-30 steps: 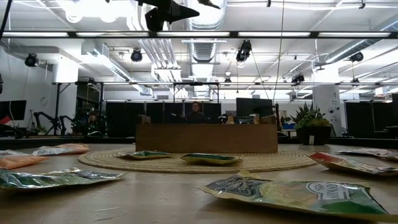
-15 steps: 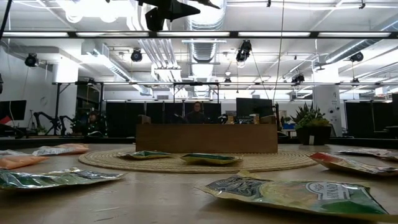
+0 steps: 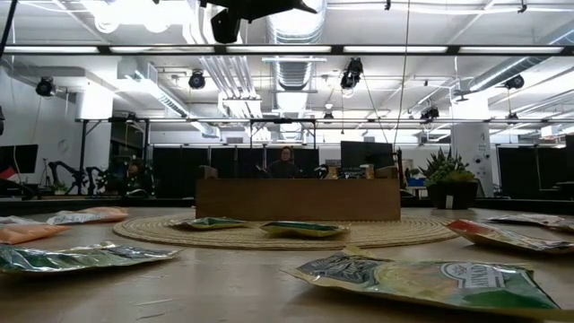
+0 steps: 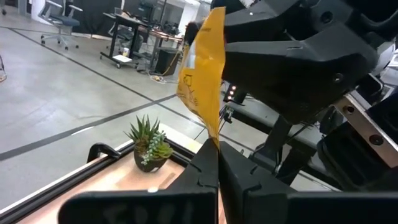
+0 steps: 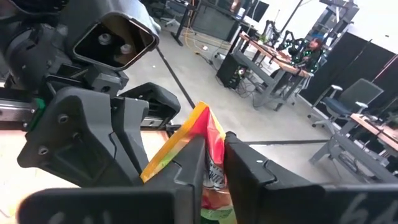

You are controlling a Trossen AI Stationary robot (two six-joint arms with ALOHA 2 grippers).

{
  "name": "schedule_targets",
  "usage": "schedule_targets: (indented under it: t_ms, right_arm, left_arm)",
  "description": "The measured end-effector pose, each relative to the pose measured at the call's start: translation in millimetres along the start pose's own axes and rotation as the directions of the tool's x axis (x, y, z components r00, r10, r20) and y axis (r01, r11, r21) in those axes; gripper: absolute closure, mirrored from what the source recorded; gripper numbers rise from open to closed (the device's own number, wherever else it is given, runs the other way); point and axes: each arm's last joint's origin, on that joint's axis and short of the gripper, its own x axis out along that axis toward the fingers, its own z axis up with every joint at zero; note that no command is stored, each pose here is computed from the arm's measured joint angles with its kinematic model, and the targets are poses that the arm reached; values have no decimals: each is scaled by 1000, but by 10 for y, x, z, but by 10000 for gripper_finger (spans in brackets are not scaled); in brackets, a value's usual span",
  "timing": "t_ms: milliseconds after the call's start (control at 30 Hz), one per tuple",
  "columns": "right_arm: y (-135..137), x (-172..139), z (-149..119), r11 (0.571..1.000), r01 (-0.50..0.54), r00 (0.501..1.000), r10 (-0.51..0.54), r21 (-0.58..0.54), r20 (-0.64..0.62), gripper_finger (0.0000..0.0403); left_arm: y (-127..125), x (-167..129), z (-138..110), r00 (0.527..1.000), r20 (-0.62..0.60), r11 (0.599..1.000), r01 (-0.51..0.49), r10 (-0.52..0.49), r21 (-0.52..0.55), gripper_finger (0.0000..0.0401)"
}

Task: Pick & Place Tea
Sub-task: Put the orange tea bag into the right section of the wooden organizer

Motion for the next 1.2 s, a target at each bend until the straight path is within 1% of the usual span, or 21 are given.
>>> schedule_targets:
  t_ms: [167, 233, 300, 333, 400, 500, 567, 633, 733, 800, 1000, 1067, 1133, 1200]
  right_arm:
    - [-66, -111, 72, 1000, -2, 1000, 2, 15, 5, 284]
    - [-130, -204, 151, 998, -7, 1000, 8, 56, -7, 259]
    - [-208, -310, 241, 992, -23, 999, 27, 126, -27, 234]
    - [-247, -362, 272, 987, -49, 997, 57, 155, -48, 223]
    - [-321, -459, 320, 971, -135, 983, 156, 199, -92, 203]
    - [-379, -578, 360, 928, -271, 940, 312, 258, -136, 183]
    - [-392, -630, 387, 904, -324, 918, 371, 278, -139, 175]
    - [-404, -681, 414, 894, -347, 906, 398, 283, -148, 171]
    - [-429, -725, 462, 896, -356, 902, 403, 265, -152, 167]
    - [-435, -726, 476, 898, -359, 902, 404, 254, -151, 165]
    - [-406, -664, 529, 869, -419, 878, 462, 262, -126, 165]
    - [-384, -631, 538, 855, -448, 864, 489, 261, -120, 164]
    - [-362, -590, 548, 847, -464, 855, 505, 257, -121, 163]
    - [-328, -533, 537, 845, -473, 846, 515, 250, -139, 163]
  left_arm:
    - [1, -6, -9, 1000, -19, 1000, 13, -13, 3, 400]
    - [4, -29, -5, 999, -36, 1000, 11, -11, 8, 401]
    - [10, -68, 26, 999, -42, 1000, 8, -8, 10, 401]
    - [11, -89, 42, 999, -45, 1000, 9, -8, 10, 401]
    - [11, -139, 93, 999, -39, 1000, 15, -15, 8, 401]
    - [10, -203, 148, 998, -47, 999, 46, -45, 5, 401]
    - [14, -239, 158, 996, -72, 998, 62, -61, 2, 401]
    - [20, -261, 156, 994, -94, 998, 62, -63, -12, 401]
    - [26, -273, 131, 986, -155, 998, 57, -60, -18, 401]
    - [8, -262, 159, 976, -209, 999, 53, -54, -12, 401]
    - [-74, -193, 325, 936, -353, 997, 30, -3, 73, 401]
    - [-103, -173, 393, 925, -381, 995, 32, 7, 97, 401]
    - [-123, -158, 427, 912, -411, 993, 46, 3, 110, 401]
    - [-149, -147, 467, 907, -421, 991, 82, -29, 107, 401]
